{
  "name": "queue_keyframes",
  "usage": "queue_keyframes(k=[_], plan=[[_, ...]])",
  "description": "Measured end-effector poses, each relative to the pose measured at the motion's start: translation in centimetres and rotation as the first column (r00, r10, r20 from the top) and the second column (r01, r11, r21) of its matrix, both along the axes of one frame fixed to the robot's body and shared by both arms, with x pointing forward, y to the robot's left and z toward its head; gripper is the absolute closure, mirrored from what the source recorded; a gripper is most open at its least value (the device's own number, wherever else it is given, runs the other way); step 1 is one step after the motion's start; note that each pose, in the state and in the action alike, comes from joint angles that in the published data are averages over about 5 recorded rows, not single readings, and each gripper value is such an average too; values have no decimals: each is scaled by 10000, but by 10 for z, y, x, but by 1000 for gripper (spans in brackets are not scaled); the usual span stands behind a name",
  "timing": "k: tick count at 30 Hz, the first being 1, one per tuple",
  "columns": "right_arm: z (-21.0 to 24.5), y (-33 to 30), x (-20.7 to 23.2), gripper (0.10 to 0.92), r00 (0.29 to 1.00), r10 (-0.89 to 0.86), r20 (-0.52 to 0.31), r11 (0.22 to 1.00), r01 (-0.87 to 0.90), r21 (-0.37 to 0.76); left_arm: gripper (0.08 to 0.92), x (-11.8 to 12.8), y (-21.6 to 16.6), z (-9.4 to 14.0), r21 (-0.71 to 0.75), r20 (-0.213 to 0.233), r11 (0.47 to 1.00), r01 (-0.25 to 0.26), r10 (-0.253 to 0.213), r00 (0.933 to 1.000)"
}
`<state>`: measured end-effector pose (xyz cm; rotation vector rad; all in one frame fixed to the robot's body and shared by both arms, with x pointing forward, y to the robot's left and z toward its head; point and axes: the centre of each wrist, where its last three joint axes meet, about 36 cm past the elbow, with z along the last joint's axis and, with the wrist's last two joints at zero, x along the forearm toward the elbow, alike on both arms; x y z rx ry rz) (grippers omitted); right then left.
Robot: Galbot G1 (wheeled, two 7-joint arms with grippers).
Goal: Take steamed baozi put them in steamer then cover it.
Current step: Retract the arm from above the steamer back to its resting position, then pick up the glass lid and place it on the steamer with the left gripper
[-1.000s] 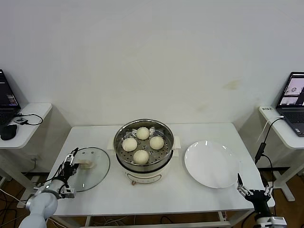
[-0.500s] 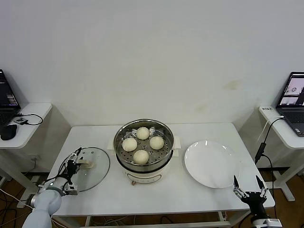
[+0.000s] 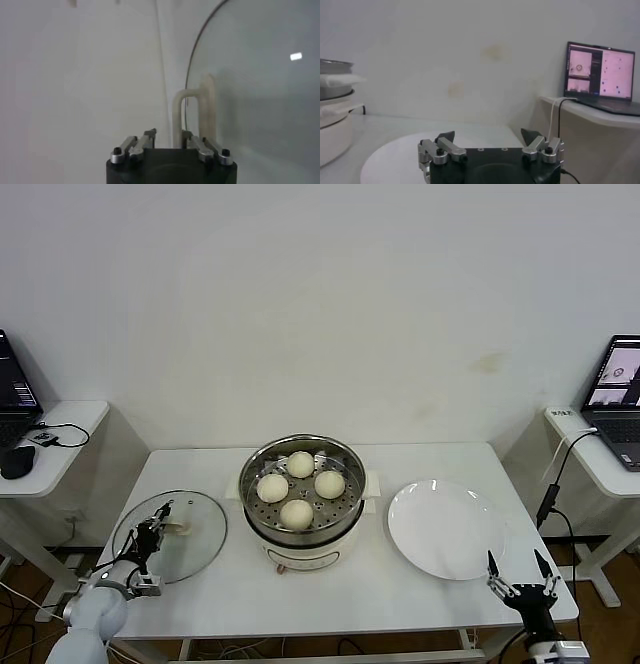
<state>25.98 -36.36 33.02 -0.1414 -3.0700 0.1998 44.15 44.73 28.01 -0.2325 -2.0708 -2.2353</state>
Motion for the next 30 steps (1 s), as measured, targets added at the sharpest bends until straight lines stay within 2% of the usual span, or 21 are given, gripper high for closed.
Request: queue_keyframes(k=[4,14,22,30], plan=[[1,1,2,199,9999,145,-5,9999,-145,-69,851,-7,2,8,-143,326,9998,-147,152,9994],[3,2,9,199,9989,477,20,9988,-476,-135,851,-35,1,49,-364,1037,9963,-776,810,9913],[2,-2,7,199,9971,733,-182,9969,-738,-287,851,-42,-10,109,-287,1641,9939,-1063,1096,9803],[0,2,6,200,9953,916,-310,9950,-927,-362,851,-43,-43,165,-707,2011,9944,-789,917,9753]])
